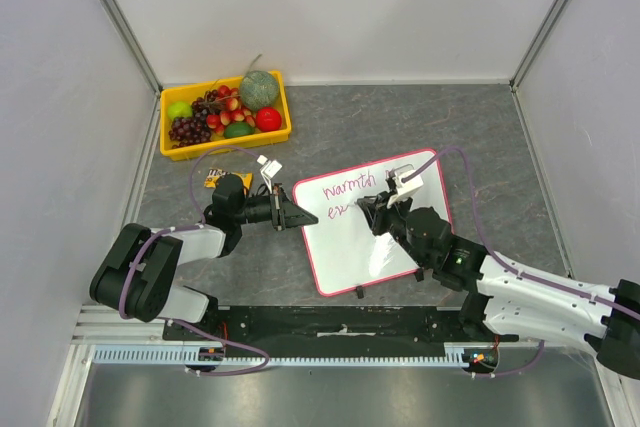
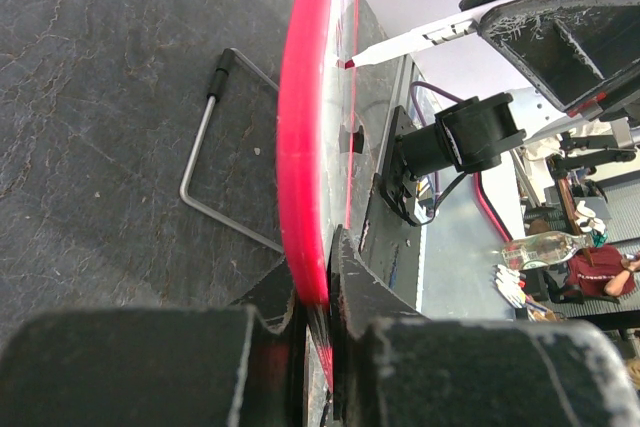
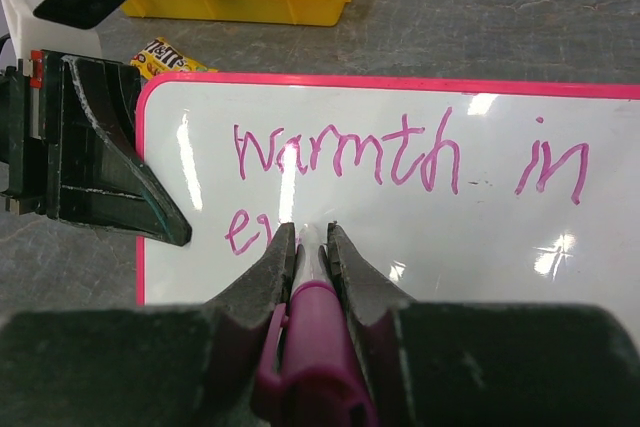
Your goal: Write a sentence on the whiteboard
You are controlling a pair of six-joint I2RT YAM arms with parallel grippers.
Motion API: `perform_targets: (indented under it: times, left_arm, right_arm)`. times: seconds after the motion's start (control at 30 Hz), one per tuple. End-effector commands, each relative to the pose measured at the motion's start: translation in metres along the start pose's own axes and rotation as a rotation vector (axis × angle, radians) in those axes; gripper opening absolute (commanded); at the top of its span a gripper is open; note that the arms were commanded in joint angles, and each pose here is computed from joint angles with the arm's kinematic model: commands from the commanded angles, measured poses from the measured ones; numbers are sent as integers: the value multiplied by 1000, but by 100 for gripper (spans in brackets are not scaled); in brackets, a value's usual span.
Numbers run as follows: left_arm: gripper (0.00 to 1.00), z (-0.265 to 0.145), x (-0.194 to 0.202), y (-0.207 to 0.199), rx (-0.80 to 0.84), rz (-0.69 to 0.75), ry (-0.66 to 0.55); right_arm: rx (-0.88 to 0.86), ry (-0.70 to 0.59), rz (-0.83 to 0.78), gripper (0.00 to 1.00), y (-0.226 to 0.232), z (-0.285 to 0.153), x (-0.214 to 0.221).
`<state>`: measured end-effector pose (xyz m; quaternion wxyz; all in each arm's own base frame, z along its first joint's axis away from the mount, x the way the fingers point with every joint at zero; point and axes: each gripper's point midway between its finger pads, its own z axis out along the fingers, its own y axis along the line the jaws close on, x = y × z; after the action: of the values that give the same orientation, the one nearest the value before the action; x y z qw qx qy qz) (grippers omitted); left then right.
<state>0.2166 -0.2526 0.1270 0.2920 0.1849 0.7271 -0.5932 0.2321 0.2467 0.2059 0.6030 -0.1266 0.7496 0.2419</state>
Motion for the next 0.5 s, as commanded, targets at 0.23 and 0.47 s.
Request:
perform_targets:
  times: [0.23,0.47]
  left_arm:
    - [2,1,17,18,-27,151,39]
    - [2,1,16,18,-27,151,39]
  right_arm:
    - [-24,28,-20,0,5,5,4]
    - [-27,59,-14,0,1,-2,14]
